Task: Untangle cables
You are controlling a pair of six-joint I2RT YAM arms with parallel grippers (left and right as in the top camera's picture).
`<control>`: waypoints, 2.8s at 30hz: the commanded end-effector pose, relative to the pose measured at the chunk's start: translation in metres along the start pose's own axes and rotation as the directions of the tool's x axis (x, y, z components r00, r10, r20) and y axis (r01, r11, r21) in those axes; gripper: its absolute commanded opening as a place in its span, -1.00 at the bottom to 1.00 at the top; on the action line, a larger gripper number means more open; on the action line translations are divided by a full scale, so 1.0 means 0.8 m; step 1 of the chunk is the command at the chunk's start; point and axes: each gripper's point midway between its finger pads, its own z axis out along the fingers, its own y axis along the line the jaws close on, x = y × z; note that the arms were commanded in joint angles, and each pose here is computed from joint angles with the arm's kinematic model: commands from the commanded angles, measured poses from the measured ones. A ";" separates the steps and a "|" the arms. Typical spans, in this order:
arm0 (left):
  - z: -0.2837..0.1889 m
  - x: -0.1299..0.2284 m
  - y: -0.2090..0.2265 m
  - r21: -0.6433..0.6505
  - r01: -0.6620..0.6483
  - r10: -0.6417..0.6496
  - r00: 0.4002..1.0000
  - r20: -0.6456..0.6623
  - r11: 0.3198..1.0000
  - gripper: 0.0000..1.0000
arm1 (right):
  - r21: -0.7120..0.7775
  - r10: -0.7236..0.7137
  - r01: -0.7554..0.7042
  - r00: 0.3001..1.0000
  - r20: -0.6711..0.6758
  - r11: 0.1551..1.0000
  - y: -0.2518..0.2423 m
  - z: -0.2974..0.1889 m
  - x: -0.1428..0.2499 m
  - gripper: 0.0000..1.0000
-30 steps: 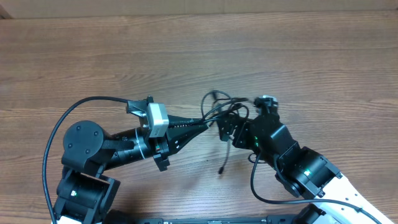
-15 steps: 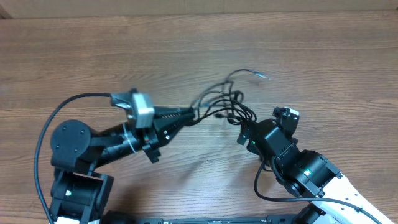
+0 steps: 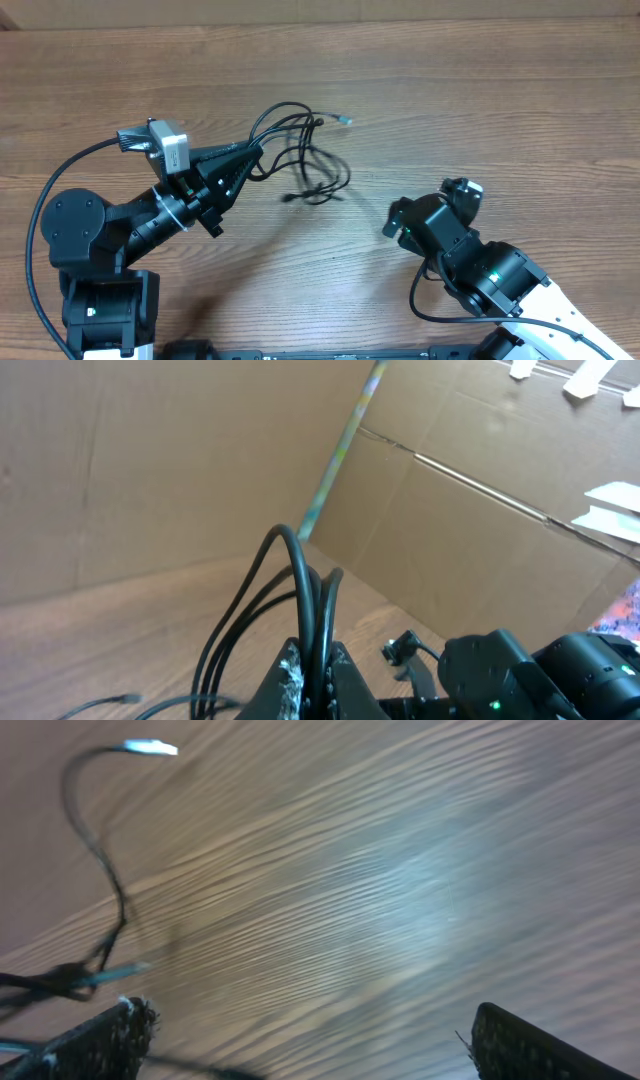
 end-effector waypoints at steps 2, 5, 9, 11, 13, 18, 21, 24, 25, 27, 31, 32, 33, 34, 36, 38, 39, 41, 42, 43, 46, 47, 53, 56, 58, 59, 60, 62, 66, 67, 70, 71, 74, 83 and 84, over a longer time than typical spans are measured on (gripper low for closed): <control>-0.005 -0.005 -0.012 0.014 -0.001 0.001 1.000 -0.007 1.000 -0.92 | -0.282 -0.174 0.141 0.980 -0.096 0.949 0.069 -0.015 0.020 1.00; -0.005 0.001 -0.007 -0.002 0.026 -0.026 0.999 -0.022 1.000 -0.92 | -0.544 -0.311 0.233 0.949 -0.052 0.806 0.135 -0.045 0.026 1.00; -0.004 0.009 -0.003 -0.010 0.060 -0.060 0.997 -0.042 0.998 -0.92 | -0.698 -0.319 0.231 0.948 0.004 0.677 0.180 -0.077 0.020 1.00; -0.004 0.014 -0.002 -0.011 0.086 -0.086 0.995 -0.057 0.996 -0.92 | -0.745 -0.306 0.239 0.951 0.049 0.623 0.197 -0.091 0.011 1.00; -0.004 0.018 -0.002 -0.013 0.117 -0.118 0.991 -0.066 0.993 -0.92 | -0.763 -0.290 0.248 0.953 0.083 0.597 0.206 -0.099 0.003 1.00; 0.003 0.022 -0.024 0.059 0.142 -0.136 0.986 -0.095 0.988 -0.92 | -0.758 -0.250 0.261 0.959 0.133 0.597 0.215 -0.098 -0.013 1.00; 0.008 0.028 -0.039 0.100 0.166 -0.154 0.981 -0.122 0.981 -0.91 | -0.732 -0.237 0.260 0.962 0.138 0.629 0.214 -0.083 -0.017 1.00; 0.016 0.038 -0.062 0.163 0.171 -0.145 0.976 -0.161 0.972 -0.92 | -0.727 -0.232 0.261 0.962 0.143 0.636 0.219 -0.073 -0.019 1.00; 0.017 0.040 -0.069 0.181 0.171 -0.141 0.975 -0.169 0.968 -0.91 | -0.710 -0.224 0.261 0.963 0.148 0.654 0.218 -0.066 -0.022 1.00; 0.020 0.043 -0.082 0.216 0.180 -0.141 0.973 -0.185 0.960 -0.91 | -0.662 -0.206 0.258 0.966 0.157 0.704 0.210 -0.049 -0.028 1.00; 0.021 0.045 -0.105 0.281 0.199 -0.143 0.968 -0.208 0.939 -0.92 | -0.462 -0.092 0.147 0.986 0.140 0.875 0.165 0.002 -0.043 1.00; 0.020 0.044 -0.109 0.300 0.191 -0.131 0.969 -0.208 0.935 -0.91 | -0.429 -0.077 0.130 0.987 0.138 0.894 0.157 0.009 -0.044 1.00; 0.019 0.041 -0.115 0.327 0.175 -0.111 0.973 -0.204 0.929 -0.92 | -0.363 -0.049 0.095 0.990 0.136 0.927 0.140 0.021 -0.045 1.00; 0.018 0.038 -0.119 0.342 0.162 -0.098 0.976 -0.196 0.926 -0.92 | -0.311 -0.032 0.072 0.991 0.133 0.948 0.126 0.029 -0.044 1.00; 0.017 0.029 -0.124 0.365 0.130 -0.074 0.984 -0.165 0.922 -0.92 | -0.163 -0.007 0.027 0.992 0.125 0.986 0.086 0.045 -0.038 1.00; 0.016 0.019 -0.129 0.383 0.086 -0.040 0.991 -0.128 0.920 -0.92 | -0.053 -0.004 0.011 0.992 0.123 0.999 0.056 0.051 -0.033 1.00; 0.015 0.014 -0.130 0.389 0.062 -0.022 0.994 -0.106 0.919 -0.92 | -0.001 -0.010 0.010 0.992 0.123 1.000 0.042 0.053 -0.031 1.00; 0.014 0.004 -0.127 0.382 0.024 0.002 0.998 -0.069 0.924 -0.92 | 0.109 -0.024 0.011 0.992 0.121 0.994 0.010 0.052 -0.026 1.00; 0.013 0.000 -0.123 0.369 0.016 0.004 0.999 -0.054 0.929 -0.92 | 0.135 -0.026 0.010 0.992 0.121 0.991 0.002 0.052 -0.025 1.00; 0.012 -0.005 -0.117 0.349 0.014 0.000 0.999 -0.040 0.937 -0.92 | 0.170 -0.030 0.009 0.992 0.121 0.985 -0.008 0.050 -0.024 1.00; 0.008 -0.018 -0.097 0.290 0.018 -0.017 1.000 -0.006 0.957 -0.92 | 0.233 -0.050 0.023 0.992 0.113 0.972 -0.027 0.047 -0.022 1.00; 0.005 -0.023 -0.088 0.263 0.032 -0.034 0.999 0.003 0.964 -0.92 | 0.248 -0.050 0.022 0.993 0.108 0.969 -0.032 0.047 -0.022 1.00; -0.016 -0.049 -0.046 0.134 0.015 -0.026 0.997 0.078 0.991 -0.92 | 0.317 -0.034 0.004 0.995 0.091 0.948 -0.059 0.045 -0.026 1.00; -0.029 -0.061 -0.022 0.052 0.023 -0.029 0.993 0.117 0.998 -0.92 | 0.331 -0.010 -0.018 0.997 0.082 0.943 -0.067 0.046 -0.028 1.00; -0.038 -0.065 -0.009 0.010 0.022 -0.024 0.991 0.131 1.000 -0.92 | 0.328 0.011 -0.033 0.998 0.068 0.944 -0.070 0.048 -0.027 1.00; -0.042 -0.066 -0.005 -0.003 0.021 -0.021 0.991 0.133 1.000 -0.92 | 0.327 0.019 -0.038 0.998 0.062 0.944 -0.070 0.048 -0.027 1.00; -0.045 -0.067 -0.002 -0.014 0.020 -0.018 0.991 0.134 1.000 -0.92 | 0.327 0.024 -0.043 0.998 0.062 0.944 -0.071 0.049 -0.028 1.00; -0.052 -0.068 0.005 -0.035 0.019 -0.014 0.991 0.135 0.999 -0.92 | 0.328 0.031 -0.049 0.998 0.061 0.944 -0.072 0.049 -0.028 1.00; -0.062 -0.072 0.017 -0.077 0.019 -0.008 0.989 0.146 0.997 -0.92 | 0.325 0.038 -0.058 0.997 0.066 0.944 -0.072 0.050 -0.031 1.00; -0.063 -0.072 0.018 -0.081 0.020 -0.008 0.989 0.148 0.997 -0.92 | 0.324 0.038 -0.057 0.997 0.066 0.944 -0.072 0.050 -0.031 1.00; -0.063 -0.071 0.021 -0.087 0.032 -0.019 0.989 0.146 0.996 -0.92 | 0.314 0.043 -0.059 0.997 0.056 0.948 -0.069 0.051 -0.029 1.00; -0.063 -0.069 0.023 -0.090 0.036 -0.023 0.990 0.143 0.995 -0.92 | 0.304 0.048 -0.060 0.998 0.047 0.951 -0.067 0.052 -0.027 1.00; -0.063 -0.063 0.027 -0.098 0.054 -0.040 0.990 0.133 0.994 -0.92 | 0.283 0.059 -0.062 0.998 0.021 0.957 -0.061 0.053 -0.021 1.00; -0.059 -0.040 0.058 -0.118 0.212 -0.202 0.975 0.095 0.970 -0.92 | 0.127 0.097 -0.082 0.989 -0.112 0.988 -0.020 0.060 0.002 1.00; -0.058 -0.037 0.061 -0.122 0.228 -0.218 0.972 0.091 0.966 -0.92 | 0.116 0.099 -0.085 0.988 -0.119 0.990 -0.017 0.060 0.003 1.00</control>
